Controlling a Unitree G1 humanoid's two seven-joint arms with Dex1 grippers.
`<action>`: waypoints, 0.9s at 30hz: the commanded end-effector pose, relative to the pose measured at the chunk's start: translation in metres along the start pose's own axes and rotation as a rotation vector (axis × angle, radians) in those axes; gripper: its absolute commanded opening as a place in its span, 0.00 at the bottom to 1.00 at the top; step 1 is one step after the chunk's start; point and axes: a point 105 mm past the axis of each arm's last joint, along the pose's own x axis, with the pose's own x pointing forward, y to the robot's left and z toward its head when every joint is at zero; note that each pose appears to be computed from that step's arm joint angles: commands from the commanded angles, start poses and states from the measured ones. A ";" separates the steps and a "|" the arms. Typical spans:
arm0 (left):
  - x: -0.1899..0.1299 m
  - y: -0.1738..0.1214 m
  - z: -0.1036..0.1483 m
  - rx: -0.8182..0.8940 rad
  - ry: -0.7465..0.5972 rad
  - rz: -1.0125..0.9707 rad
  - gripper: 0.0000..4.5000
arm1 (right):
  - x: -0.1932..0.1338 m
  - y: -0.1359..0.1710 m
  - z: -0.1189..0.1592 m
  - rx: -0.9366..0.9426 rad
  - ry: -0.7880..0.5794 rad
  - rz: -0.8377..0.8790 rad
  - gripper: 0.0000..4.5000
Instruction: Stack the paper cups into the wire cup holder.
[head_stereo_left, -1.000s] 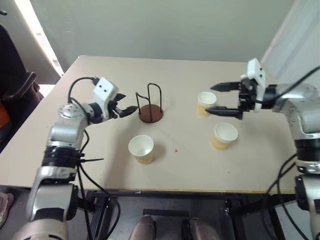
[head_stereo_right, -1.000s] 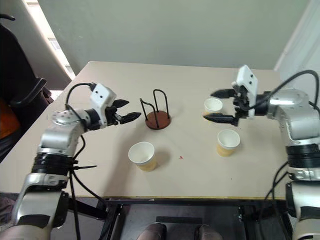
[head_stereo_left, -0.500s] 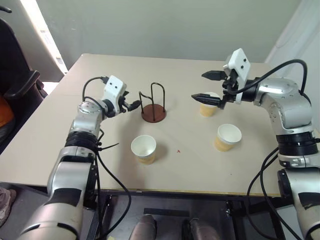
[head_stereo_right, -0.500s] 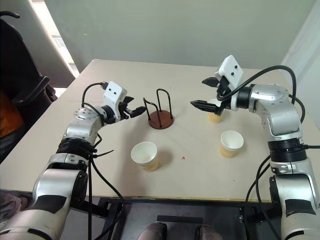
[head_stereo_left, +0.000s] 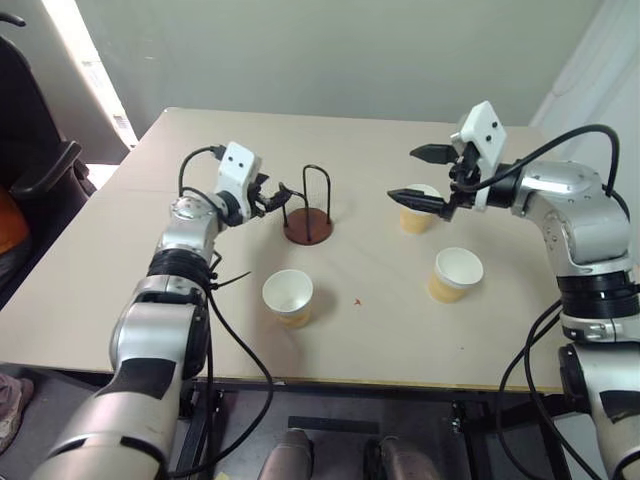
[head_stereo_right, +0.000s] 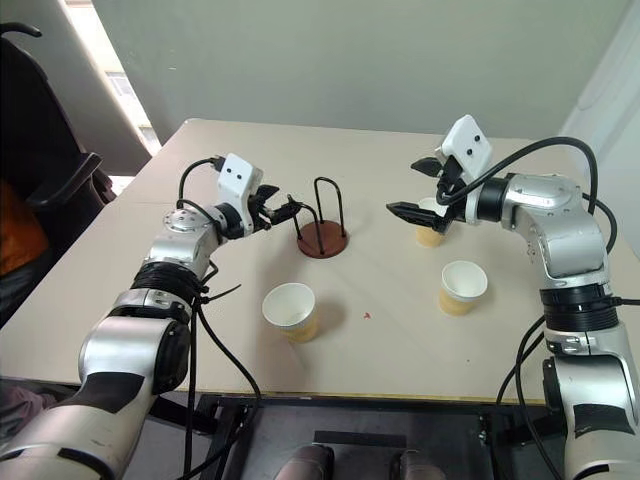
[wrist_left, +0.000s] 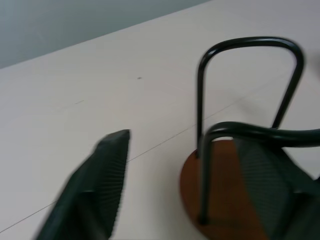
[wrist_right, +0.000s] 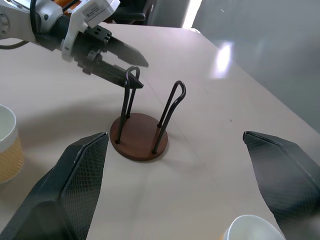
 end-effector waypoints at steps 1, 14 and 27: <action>0.000 0.006 0.020 0.030 -0.049 0.015 0.41 | -0.011 -0.005 0.017 -0.043 -0.043 -0.038 1.00; -0.003 0.001 0.023 0.045 -0.069 -0.038 0.01 | -0.015 -0.011 0.018 -0.050 -0.041 -0.068 1.00; -0.031 -0.090 0.075 0.192 -0.153 -0.535 0.01 | -0.057 0.050 -0.009 -0.007 0.113 0.381 1.00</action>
